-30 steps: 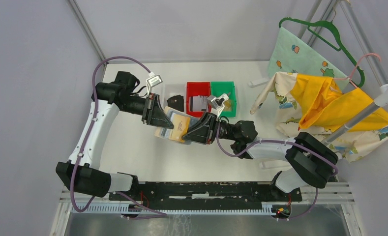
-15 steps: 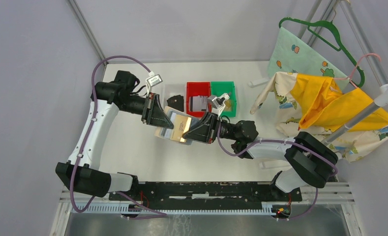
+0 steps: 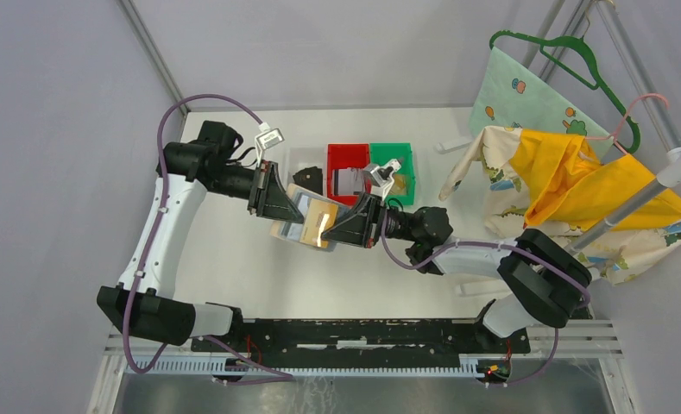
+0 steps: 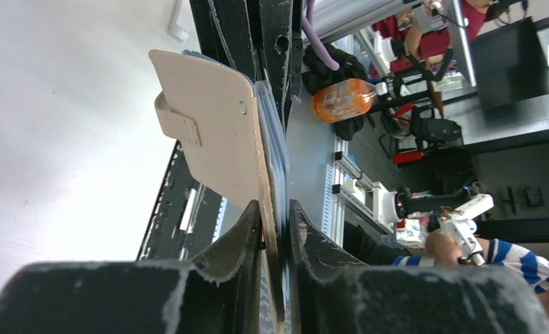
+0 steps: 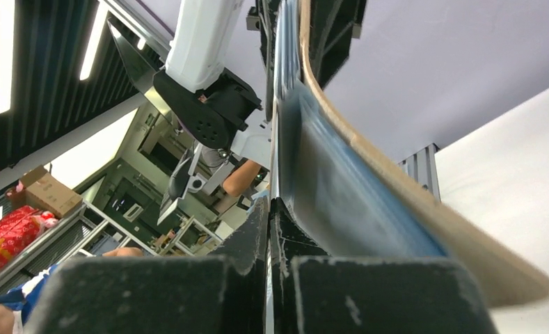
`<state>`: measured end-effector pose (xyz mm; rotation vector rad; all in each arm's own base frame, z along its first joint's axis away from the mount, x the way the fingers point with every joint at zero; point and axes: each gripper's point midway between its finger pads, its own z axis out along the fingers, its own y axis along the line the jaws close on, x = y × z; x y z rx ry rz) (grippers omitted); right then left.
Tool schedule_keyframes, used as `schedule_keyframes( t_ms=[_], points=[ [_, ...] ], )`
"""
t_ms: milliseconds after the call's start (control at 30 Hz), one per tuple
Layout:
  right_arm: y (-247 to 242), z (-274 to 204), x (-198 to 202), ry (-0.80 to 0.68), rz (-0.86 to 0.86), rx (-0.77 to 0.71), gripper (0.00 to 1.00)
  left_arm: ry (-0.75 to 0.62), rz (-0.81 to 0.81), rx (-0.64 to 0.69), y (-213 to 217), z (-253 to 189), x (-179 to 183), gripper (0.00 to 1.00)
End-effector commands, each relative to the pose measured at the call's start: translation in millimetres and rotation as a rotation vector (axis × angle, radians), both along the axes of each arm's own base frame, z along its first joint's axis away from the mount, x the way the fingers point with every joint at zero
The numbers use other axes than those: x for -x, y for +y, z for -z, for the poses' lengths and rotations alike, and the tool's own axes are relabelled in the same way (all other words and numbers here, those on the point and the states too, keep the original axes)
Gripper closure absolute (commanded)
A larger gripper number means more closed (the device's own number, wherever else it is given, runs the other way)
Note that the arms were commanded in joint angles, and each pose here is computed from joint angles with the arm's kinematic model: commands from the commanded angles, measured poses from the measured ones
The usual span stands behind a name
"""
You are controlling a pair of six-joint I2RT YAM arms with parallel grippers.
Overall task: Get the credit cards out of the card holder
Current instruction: Remove the credit card from the card holder, then place the credit card in the storage box.
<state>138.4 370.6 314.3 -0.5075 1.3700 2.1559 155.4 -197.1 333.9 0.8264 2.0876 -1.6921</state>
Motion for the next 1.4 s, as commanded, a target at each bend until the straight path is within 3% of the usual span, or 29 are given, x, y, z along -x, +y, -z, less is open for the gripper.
schedule_keyframes(
  t_ms=[0,233,400,600,800,1100,1367],
  points=[
    [-28,-23,6,-0.068,0.031,-0.104,1.0,-0.131,-0.022,-0.054,3,-2,-12,0.98],
    [-54,15,-23,-0.09,0.156,0.094,1.0,-0.269,-0.162,-0.247,17,18,-52,0.98],
    [-88,76,-95,-0.089,0.364,0.486,1.0,-0.349,-0.255,-0.411,37,43,-78,0.98],
    [-148,126,-179,-0.059,0.585,0.888,1.0,-0.284,-0.206,-0.403,34,66,-69,0.98],
    [-175,167,-242,0.008,0.673,1.14,1.0,-0.222,-0.167,-0.415,33,88,-62,0.98],
    [-180,195,-283,0.065,0.712,1.253,1.0,-0.223,-0.086,-0.5,24,136,-50,0.97],
    [-158,222,-287,0.096,0.627,1.216,0.99,-0.284,0.026,-0.636,25,197,-55,0.94]
  ],
)
